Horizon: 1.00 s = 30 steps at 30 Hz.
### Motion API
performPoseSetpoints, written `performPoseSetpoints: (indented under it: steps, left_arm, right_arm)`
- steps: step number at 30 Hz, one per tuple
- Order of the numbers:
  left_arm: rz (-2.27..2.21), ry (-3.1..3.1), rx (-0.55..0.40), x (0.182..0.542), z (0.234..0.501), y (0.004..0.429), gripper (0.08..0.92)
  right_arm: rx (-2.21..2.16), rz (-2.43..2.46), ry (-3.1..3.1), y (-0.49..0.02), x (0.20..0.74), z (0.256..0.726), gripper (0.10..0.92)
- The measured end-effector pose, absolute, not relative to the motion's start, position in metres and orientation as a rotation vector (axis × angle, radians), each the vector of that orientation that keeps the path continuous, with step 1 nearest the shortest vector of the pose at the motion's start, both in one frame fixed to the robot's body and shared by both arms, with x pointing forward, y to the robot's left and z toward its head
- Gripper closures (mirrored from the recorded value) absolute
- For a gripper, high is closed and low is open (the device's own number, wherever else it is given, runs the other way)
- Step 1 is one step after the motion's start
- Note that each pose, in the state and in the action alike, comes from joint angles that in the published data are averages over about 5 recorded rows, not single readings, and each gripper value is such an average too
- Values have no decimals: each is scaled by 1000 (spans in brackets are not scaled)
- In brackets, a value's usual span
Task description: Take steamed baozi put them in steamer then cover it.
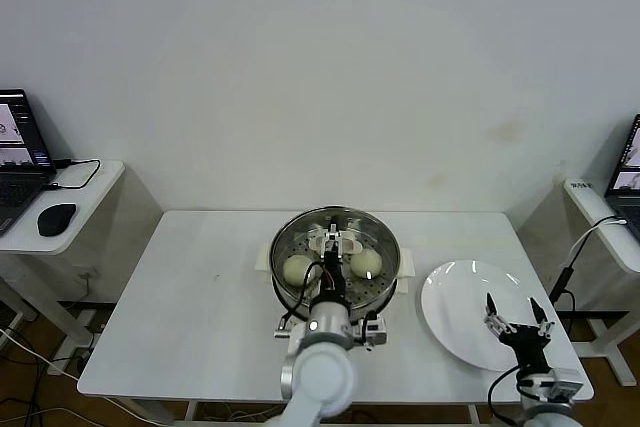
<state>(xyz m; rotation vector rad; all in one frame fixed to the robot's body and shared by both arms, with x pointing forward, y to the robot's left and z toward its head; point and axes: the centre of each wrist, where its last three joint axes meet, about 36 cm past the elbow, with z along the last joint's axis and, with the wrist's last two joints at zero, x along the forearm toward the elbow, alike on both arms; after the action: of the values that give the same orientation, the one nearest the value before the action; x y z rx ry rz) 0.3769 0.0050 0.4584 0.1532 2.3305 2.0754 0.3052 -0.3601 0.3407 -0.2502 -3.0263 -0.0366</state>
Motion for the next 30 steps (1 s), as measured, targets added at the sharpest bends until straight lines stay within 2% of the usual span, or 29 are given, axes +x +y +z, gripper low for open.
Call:
performPoseSetpoints:
  steps: [5,8,13,20,25,30]
  left_arm:
    - [2044,2338,165,362,465,7,206]
    - [2021,2346,171,355,469,13,181]
    - [1945,2385,176,347,480,40,177]
    - [1699,2512,193,339,486,109,177]
    - [1405,2670,223,332,475,159,177]
    - [1106,2838,224,317,450,200,177]
  right_arm:
    - [-247,-24,-3022,-362,303,342,200]
    - [-238,-16,-3018,-362,301,343,200]
    - [-209,4,-3011,-359,300,347,199]
    - [-135,33,-3014,-349,301,354,199]
    - [-68,39,-3019,-336,300,357,200]
    - [-19,38,-3005,-326,296,356,199]
